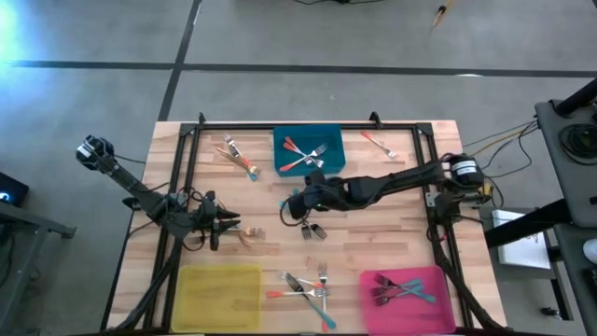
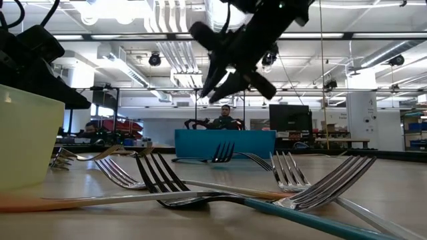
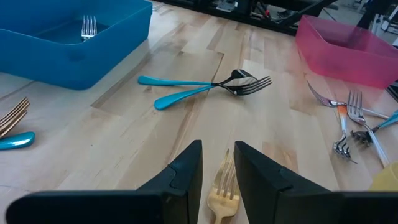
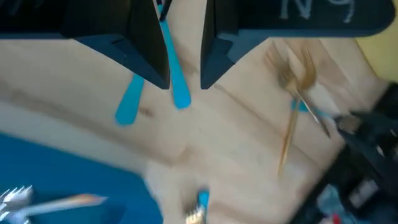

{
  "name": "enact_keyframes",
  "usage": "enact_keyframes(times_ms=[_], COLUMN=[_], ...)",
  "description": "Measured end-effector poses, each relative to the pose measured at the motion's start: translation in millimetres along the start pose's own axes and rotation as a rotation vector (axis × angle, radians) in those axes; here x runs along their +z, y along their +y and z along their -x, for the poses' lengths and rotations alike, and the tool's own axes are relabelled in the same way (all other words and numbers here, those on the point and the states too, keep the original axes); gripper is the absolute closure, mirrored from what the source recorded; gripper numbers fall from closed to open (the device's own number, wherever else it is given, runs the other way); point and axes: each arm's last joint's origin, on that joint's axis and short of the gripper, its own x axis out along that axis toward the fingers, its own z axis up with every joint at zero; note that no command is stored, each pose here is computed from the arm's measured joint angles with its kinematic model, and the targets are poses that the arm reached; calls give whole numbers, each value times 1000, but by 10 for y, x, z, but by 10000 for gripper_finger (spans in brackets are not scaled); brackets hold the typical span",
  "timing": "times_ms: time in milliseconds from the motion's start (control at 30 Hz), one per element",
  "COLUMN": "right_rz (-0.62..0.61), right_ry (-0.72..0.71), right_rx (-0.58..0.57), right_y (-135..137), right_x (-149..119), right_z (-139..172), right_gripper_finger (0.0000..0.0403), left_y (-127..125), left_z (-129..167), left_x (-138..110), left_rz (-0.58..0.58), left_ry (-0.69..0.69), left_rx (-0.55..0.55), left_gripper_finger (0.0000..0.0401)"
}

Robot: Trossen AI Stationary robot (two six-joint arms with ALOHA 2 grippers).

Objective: Sort silverware by color (type)
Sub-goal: Put the blue fork into the pink bin

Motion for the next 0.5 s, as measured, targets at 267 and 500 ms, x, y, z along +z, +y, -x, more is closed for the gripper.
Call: enact_keyframes(times_ms=[267, 500], right_rz=[-31, -135], right_ry=[108, 155], right_rx=[-23, -90], right_y=[-69, -160], right_x=[-144, -271], right_z=[-246, -448], right_gripper_finger=[276, 262], left_y=[0, 0], left_z=[0, 0], left_x=[0, -1], left_rz=[0, -1], left_ry=[0, 0], left_rx=[0, 0], left_gripper_finger=[324, 324])
